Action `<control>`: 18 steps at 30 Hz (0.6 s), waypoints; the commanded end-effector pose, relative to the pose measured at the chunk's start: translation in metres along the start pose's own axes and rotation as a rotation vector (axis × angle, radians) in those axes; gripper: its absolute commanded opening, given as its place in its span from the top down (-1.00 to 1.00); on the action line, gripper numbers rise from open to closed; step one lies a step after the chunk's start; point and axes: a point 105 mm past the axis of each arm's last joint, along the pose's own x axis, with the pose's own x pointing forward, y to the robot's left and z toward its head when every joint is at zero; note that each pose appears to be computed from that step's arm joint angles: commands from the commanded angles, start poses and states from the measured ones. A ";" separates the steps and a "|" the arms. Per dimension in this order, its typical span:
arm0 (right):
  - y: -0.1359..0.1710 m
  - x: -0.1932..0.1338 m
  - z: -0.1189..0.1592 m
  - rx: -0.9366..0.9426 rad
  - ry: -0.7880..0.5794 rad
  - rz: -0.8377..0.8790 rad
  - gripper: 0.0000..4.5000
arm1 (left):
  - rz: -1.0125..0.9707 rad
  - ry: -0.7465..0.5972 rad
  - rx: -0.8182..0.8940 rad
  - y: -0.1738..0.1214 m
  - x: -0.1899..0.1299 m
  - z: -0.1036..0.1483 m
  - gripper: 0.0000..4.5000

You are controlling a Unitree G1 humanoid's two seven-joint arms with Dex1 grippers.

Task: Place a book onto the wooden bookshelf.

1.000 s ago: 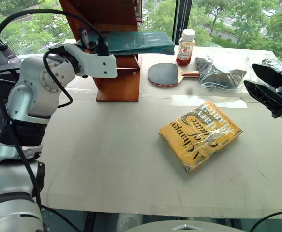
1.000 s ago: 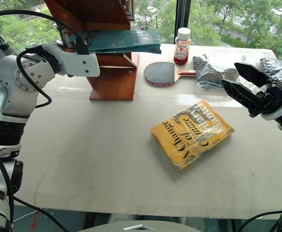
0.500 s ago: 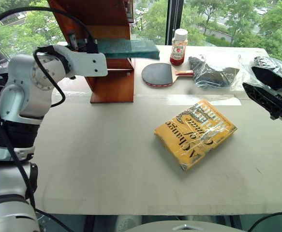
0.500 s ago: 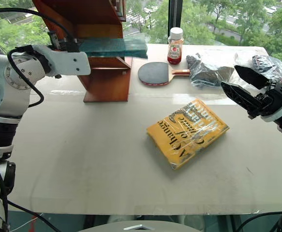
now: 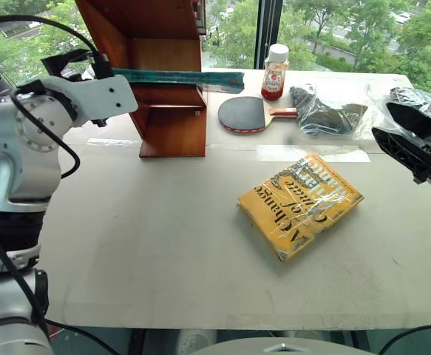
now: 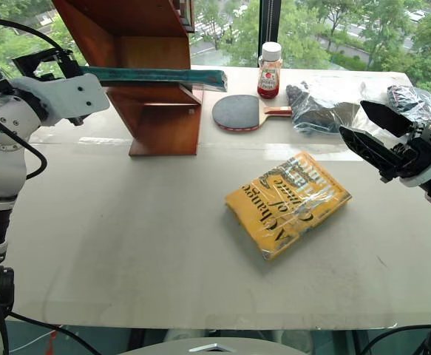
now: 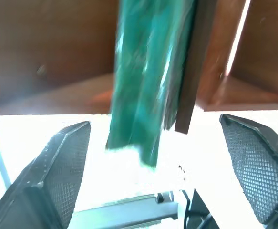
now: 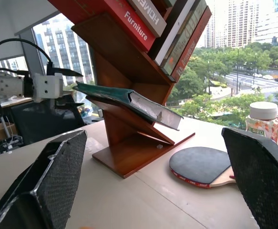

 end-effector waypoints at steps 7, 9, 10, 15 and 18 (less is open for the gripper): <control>0.006 -0.066 -0.056 -0.082 0.263 -0.097 -1.00 | -0.259 -0.507 -0.625 -0.098 -0.052 0.079 -0.99; 0.005 -0.087 -0.080 -0.101 0.343 -0.143 -1.00 | -0.370 -0.516 -0.819 -0.132 -0.067 0.083 -0.99; 0.005 -0.101 -0.097 -0.114 0.404 -0.162 -1.00 | -0.422 -0.493 -0.865 -0.152 -0.073 0.083 -0.99; 0.013 -0.145 -0.147 -0.137 0.538 -0.215 -1.00 | -0.547 -0.322 -1.071 -0.213 -0.089 0.077 -0.99; 0.016 -0.152 -0.155 -0.100 0.526 -0.234 -1.00 | -0.575 -0.294 -1.113 -0.232 -0.096 0.079 -0.99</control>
